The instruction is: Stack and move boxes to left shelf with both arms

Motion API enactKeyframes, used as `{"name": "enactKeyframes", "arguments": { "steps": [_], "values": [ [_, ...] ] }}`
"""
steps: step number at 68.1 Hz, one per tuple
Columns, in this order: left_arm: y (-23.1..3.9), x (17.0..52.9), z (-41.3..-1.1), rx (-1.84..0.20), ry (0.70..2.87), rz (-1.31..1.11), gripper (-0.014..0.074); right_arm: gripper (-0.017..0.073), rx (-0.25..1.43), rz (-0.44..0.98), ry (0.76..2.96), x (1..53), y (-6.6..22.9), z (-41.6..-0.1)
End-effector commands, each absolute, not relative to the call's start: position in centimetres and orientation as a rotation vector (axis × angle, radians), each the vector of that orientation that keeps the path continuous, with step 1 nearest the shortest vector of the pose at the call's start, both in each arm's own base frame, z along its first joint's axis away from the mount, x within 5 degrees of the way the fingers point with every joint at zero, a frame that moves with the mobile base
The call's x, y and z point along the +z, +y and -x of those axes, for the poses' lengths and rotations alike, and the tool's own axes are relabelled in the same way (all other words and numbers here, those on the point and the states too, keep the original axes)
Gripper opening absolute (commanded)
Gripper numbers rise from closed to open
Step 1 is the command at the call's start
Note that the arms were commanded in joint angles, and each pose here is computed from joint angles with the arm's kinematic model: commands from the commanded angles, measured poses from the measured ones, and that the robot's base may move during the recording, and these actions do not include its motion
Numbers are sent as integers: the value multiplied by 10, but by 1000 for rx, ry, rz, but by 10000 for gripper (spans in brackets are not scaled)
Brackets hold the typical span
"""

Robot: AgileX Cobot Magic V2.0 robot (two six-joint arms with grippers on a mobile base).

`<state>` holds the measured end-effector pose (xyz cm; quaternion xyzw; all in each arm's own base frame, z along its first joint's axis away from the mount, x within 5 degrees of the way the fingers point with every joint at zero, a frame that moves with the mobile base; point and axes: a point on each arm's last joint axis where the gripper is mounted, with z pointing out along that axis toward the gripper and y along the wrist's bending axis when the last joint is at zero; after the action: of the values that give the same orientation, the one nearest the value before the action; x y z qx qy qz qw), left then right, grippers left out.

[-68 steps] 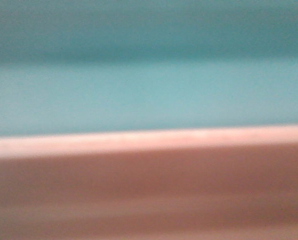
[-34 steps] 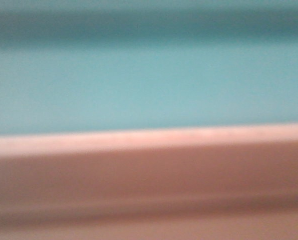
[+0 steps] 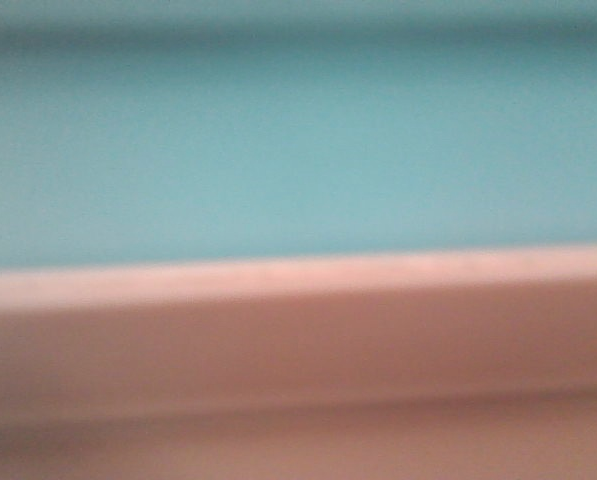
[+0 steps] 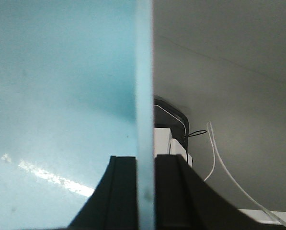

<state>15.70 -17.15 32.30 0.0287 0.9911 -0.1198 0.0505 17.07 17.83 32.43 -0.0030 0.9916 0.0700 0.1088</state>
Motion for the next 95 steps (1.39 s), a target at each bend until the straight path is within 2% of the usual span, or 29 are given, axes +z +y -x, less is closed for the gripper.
{"name": "enactKeyframes", "arguments": {
  "steps": [1,95],
  "values": [
    [-173,342,-139,-510,3082,-104,-12,53,252,1,2940,340,174,-161],
    [-173,342,-139,-510,3082,-104,-12,53,251,1,2939,340,174,-161]
  ]
}}
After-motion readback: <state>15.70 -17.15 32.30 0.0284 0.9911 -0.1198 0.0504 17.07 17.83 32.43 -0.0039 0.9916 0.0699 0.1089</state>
